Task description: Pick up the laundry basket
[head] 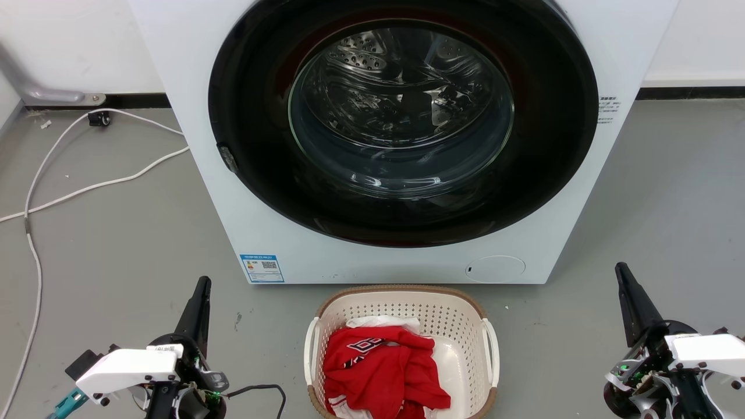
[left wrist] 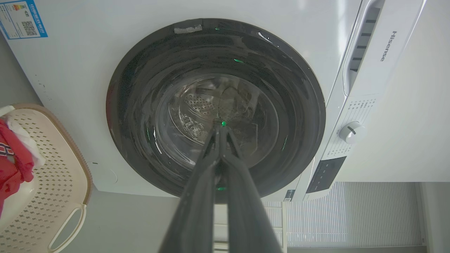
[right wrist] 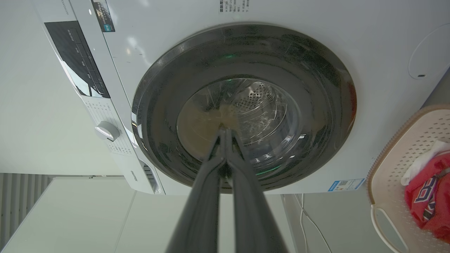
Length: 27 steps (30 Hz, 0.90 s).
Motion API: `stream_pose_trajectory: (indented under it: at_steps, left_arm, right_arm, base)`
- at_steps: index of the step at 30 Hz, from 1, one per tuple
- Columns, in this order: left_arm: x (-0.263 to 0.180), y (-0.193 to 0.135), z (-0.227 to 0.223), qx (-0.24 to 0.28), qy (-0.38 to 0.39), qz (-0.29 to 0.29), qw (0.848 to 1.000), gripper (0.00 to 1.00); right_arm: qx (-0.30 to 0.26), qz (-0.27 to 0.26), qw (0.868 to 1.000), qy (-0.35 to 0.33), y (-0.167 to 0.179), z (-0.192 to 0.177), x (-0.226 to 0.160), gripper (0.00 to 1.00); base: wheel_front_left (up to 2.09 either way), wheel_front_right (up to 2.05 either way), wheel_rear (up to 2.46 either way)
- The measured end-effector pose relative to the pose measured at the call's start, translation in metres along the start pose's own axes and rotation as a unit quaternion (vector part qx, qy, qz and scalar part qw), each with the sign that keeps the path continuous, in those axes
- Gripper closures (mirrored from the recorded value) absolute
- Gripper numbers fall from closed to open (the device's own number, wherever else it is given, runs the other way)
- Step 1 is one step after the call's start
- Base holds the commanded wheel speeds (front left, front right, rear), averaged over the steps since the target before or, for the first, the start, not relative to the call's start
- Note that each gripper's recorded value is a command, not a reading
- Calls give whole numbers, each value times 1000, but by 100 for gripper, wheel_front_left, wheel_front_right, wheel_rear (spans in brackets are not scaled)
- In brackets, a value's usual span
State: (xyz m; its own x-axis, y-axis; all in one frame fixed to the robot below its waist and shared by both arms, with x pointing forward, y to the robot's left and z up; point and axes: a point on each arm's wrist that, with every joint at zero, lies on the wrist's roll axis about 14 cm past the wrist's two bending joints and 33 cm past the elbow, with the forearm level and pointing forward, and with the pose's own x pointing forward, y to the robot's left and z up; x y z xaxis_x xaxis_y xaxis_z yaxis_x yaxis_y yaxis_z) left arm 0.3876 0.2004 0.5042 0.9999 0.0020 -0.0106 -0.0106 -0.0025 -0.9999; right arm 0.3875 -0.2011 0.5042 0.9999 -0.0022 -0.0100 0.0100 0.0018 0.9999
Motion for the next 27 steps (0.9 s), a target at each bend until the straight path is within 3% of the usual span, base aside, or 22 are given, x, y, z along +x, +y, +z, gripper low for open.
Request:
stream_pose_trajectory:
  at_steps: [26, 27]
  left_arm:
    - [0, 0, 0, 2, 0, 0, 1000, 100]
    - [-1, 3, 0, 1, 0, 4, 1000, 0]
  right_arm:
    - [-1, 0, 1000, 0, 0, 0, 0, 100]
    - [-1, -4, 1000, 0, -3, 0, -1, 0]
  base:
    - [0, 0, 0]
    - [0, 0, 0]
